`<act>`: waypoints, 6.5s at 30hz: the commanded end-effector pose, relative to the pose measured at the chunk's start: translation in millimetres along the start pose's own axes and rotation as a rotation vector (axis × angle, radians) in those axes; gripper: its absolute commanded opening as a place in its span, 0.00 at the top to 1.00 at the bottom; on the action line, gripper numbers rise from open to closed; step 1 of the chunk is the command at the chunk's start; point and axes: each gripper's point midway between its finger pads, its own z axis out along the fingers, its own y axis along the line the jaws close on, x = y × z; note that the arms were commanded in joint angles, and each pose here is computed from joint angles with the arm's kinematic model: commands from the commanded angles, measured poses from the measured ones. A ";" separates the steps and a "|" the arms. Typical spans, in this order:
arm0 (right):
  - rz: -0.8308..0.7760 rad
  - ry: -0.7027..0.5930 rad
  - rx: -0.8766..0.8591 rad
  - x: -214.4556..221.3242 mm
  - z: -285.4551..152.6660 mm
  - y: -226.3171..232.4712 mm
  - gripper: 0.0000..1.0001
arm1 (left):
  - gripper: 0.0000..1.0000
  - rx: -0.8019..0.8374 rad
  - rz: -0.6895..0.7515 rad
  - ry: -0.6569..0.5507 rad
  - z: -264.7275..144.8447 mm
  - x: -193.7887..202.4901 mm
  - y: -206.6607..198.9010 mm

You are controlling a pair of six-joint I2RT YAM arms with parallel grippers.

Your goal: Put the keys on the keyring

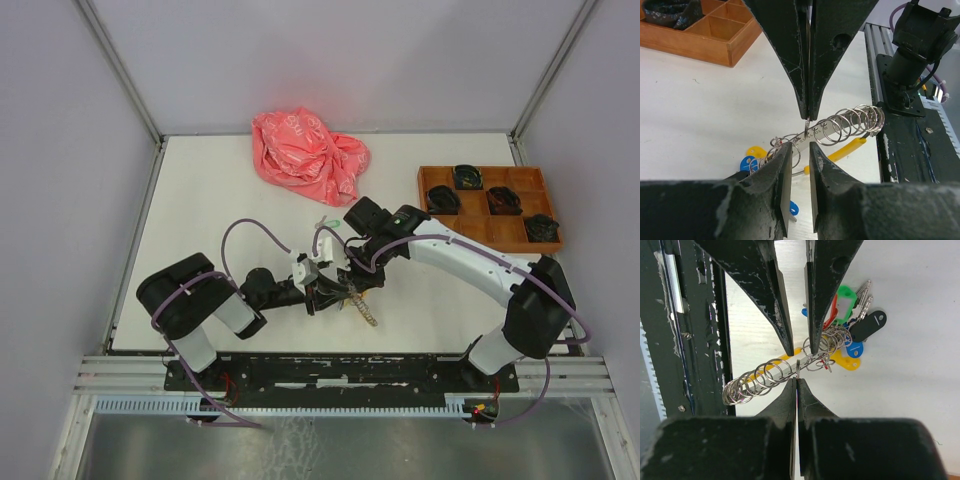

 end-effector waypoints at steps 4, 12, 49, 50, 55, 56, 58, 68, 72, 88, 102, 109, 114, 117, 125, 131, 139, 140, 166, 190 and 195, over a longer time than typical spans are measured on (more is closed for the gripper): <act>-0.040 -0.035 0.014 -21.0 1.7 -5.6 0.99 | 0.74 0.081 0.116 -0.184 12.4 -53.0 -10.0; -0.035 -0.090 0.014 -28.4 8.7 -6.8 0.99 | 0.77 0.056 0.094 -0.204 14.1 -59.8 -5.9; 0.037 -0.531 0.203 -15.4 -4.9 -16.3 0.73 | 0.97 -0.019 0.084 -0.223 1.8 -65.2 -2.0; 0.042 -0.533 0.203 -14.7 -3.6 -16.8 0.73 | 0.97 -0.017 0.083 -0.223 1.7 -65.3 -2.7; 0.049 -0.541 0.213 -13.8 -2.6 -18.1 0.75 | 0.97 -0.010 0.081 -0.222 1.2 -65.3 -4.4; 0.048 -0.543 0.219 -13.8 -3.3 -18.6 0.76 | 0.97 -0.009 0.082 -0.223 1.4 -65.7 -4.4; 0.043 -0.549 0.224 -14.9 -5.4 -18.1 0.76 | 0.97 -0.010 0.082 -0.223 1.1 -65.7 -4.2; 0.027 -0.580 0.134 -23.9 -5.1 -5.3 0.78 | 0.97 -0.042 0.090 -0.231 -0.2 -67.4 0.9; 0.034 -0.575 0.124 -24.3 -3.7 -5.7 0.77 | 0.97 -0.058 0.096 -0.236 -1.0 -68.8 3.3; 0.021 -0.485 0.137 -16.8 -1.3 -15.2 0.99 | 0.88 0.061 0.106 -0.191 4.6 -55.7 -12.8; -0.003 -0.452 0.113 -16.5 -1.6 -14.9 0.99 | 0.86 0.099 0.113 -0.172 7.7 -49.2 -16.5; 0.000 -0.444 0.105 -18.6 -2.3 -17.0 0.99 | 0.97 0.072 0.106 -0.166 7.6 -45.7 -11.3; 0.054 -0.468 0.185 -27.7 -11.6 -33.1 0.83 | 0.97 -0.091 0.128 -0.173 -7.0 -45.6 11.4; 0.120 -0.484 0.226 -39.0 -19.6 -47.2 0.76 | 0.97 -0.192 0.112 -0.174 -17.5 -44.3 25.0; 0.326 -0.474 0.346 -51.2 -23.9 -108.3 0.53 | 0.97 -0.359 0.049 -0.168 -33.5 -35.6 47.6; 0.436 -0.468 0.493 -52.4 -14.8 -172.2 0.46 | 0.97 -0.466 0.019 -0.158 -50.4 -28.5 59.5; 0.488 -0.526 0.574 -66.2 14.0 -232.5 0.46 | 0.97 -0.598 -0.051 -0.159 -74.5 -20.8 69.1; 0.493 -0.531 0.569 -68.1 18.6 -237.6 0.46 | 0.97 -0.614 -0.065 -0.161 -76.5 -20.7 70.4; 0.756 -0.320 0.470 -10.8 103.9 -238.8 0.75 | 0.97 -0.555 -0.023 -0.020 -70.1 -11.4 63.2; 0.964 -0.201 0.484 61.2 44.3 -108.6 0.80 | 0.97 -0.393 0.196 -0.010 -50.6 -20.7 52.1; 0.989 -0.229 0.494 48.7 21.6 -104.1 0.66 | 0.97 -0.393 0.215 -0.014 -49.7 -21.3 53.4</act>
